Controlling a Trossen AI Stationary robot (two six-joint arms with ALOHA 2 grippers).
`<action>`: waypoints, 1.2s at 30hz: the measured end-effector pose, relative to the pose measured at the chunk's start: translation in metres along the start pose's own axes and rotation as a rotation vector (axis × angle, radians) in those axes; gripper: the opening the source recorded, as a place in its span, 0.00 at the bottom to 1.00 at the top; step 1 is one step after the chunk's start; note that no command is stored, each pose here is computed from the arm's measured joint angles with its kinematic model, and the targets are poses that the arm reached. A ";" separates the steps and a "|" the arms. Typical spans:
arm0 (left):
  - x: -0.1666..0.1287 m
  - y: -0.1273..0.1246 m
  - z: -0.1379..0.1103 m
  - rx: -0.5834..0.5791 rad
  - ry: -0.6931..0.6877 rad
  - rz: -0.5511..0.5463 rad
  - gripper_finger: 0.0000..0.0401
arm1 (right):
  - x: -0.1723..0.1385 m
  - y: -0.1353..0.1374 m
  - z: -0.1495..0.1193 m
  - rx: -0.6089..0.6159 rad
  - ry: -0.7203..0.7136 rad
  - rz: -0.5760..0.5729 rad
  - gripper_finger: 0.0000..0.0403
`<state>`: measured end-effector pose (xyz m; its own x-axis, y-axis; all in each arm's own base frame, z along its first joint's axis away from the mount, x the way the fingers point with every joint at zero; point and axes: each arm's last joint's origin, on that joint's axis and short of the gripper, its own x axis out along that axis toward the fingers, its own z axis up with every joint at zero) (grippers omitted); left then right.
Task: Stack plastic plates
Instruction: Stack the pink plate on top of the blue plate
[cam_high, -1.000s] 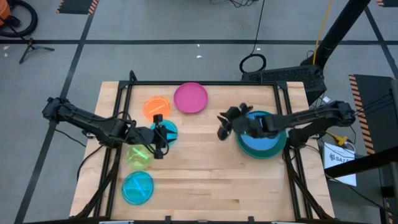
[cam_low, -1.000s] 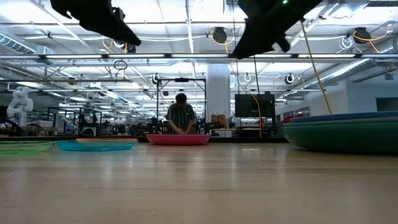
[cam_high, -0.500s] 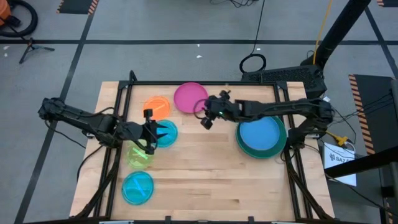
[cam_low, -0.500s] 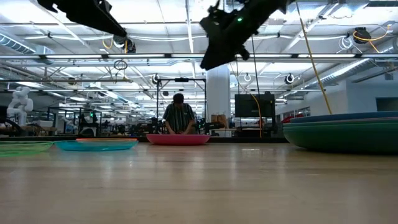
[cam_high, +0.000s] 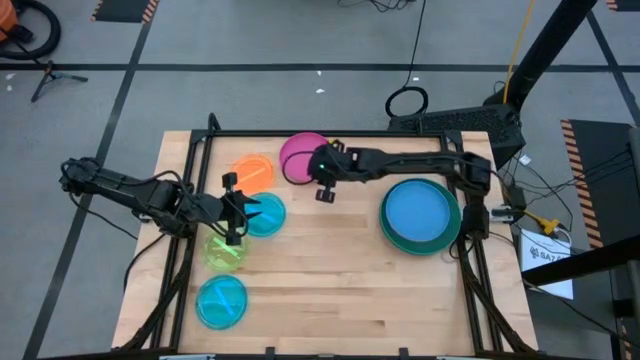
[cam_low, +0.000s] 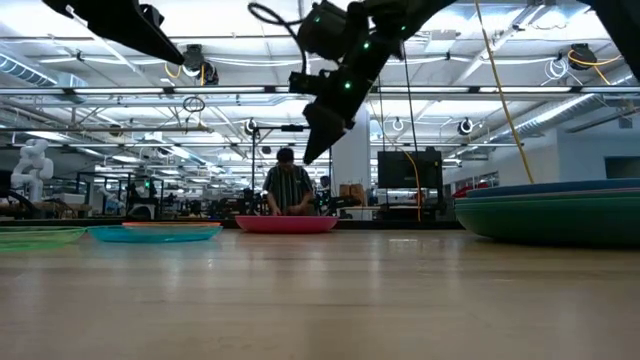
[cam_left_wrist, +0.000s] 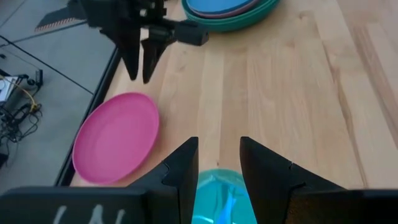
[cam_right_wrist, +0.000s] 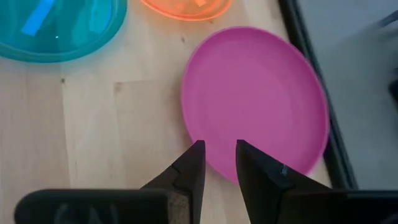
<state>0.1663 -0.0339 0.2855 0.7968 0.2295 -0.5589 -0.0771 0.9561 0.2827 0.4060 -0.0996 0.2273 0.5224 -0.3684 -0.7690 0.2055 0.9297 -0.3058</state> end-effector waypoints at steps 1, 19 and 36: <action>0.000 0.000 0.000 0.001 0.002 0.000 0.31 | 0.004 -0.001 0.000 0.003 0.005 0.011 0.20; 0.001 0.000 -0.001 0.007 0.008 0.000 0.31 | 0.032 -0.011 0.004 -0.007 -0.008 0.010 0.32; 0.001 0.000 0.000 0.006 0.004 -0.001 0.31 | 0.084 0.005 -0.019 0.002 0.097 0.086 0.51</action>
<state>0.1667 -0.0339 0.2848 0.7945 0.2297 -0.5622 -0.0733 0.9552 0.2867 0.4347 -0.1260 0.1508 0.4561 -0.2854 -0.8429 0.1649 0.9579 -0.2351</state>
